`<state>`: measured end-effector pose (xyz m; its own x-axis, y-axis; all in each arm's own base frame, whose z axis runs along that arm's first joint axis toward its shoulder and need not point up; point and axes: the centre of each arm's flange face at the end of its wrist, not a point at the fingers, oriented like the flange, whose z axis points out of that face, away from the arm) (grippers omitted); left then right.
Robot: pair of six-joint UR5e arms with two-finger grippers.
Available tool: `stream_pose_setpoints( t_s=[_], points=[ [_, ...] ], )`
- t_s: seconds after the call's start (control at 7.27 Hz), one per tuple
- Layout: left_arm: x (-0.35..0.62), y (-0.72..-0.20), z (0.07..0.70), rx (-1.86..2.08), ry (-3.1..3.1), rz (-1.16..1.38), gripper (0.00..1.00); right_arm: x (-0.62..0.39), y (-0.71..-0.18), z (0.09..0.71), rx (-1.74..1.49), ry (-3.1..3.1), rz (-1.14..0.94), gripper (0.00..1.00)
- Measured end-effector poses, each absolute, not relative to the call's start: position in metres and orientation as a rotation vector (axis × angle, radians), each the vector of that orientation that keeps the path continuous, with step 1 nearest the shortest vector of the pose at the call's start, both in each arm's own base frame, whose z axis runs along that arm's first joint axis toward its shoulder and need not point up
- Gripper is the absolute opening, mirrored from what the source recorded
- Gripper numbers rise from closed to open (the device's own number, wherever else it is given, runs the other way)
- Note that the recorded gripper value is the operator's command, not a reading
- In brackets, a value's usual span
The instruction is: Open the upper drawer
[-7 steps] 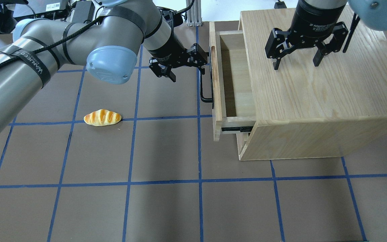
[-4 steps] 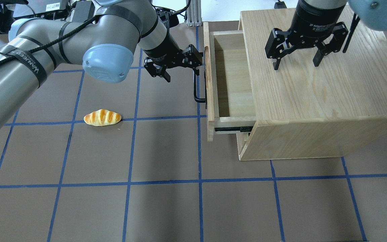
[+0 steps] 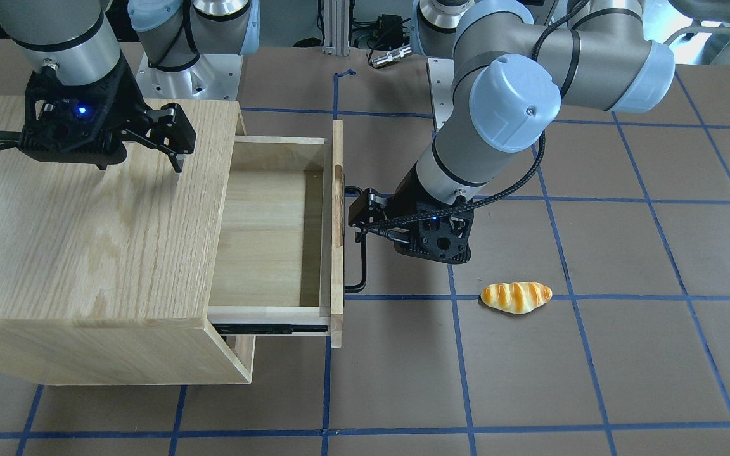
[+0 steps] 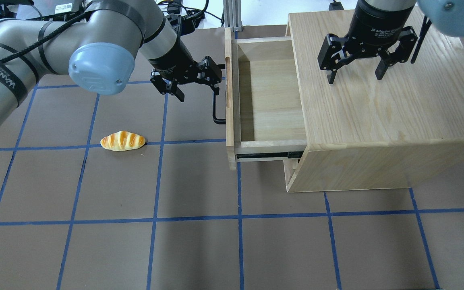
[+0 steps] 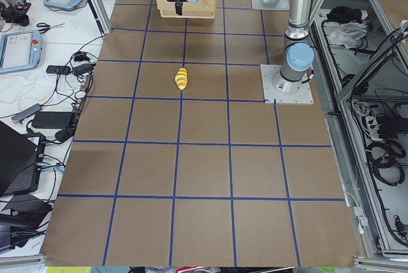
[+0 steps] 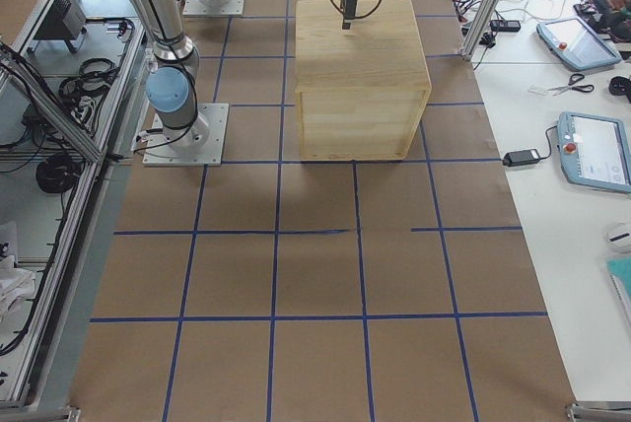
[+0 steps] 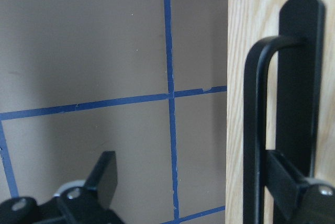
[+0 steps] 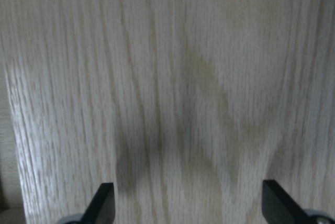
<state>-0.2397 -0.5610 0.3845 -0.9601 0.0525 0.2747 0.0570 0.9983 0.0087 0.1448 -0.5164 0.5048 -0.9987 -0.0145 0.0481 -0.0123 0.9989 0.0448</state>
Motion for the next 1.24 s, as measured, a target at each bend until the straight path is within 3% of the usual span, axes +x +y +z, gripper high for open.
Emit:
stream_pose_setpoints(
  t_s=[0.96, 1.24],
  points=[
    [-0.194, -0.558, 0.391, -0.097, -2.89, -0.019, 1.0, 0.145, -0.516, 0.505, 0.021, -3.092, -0.069, 1.0],
    [-0.185, -0.544, 0.423, -0.091, -2.906, -0.041, 1.0, 0.145, -0.516, 0.505, 0.021, -3.092, -0.068, 1.0]
  ],
)
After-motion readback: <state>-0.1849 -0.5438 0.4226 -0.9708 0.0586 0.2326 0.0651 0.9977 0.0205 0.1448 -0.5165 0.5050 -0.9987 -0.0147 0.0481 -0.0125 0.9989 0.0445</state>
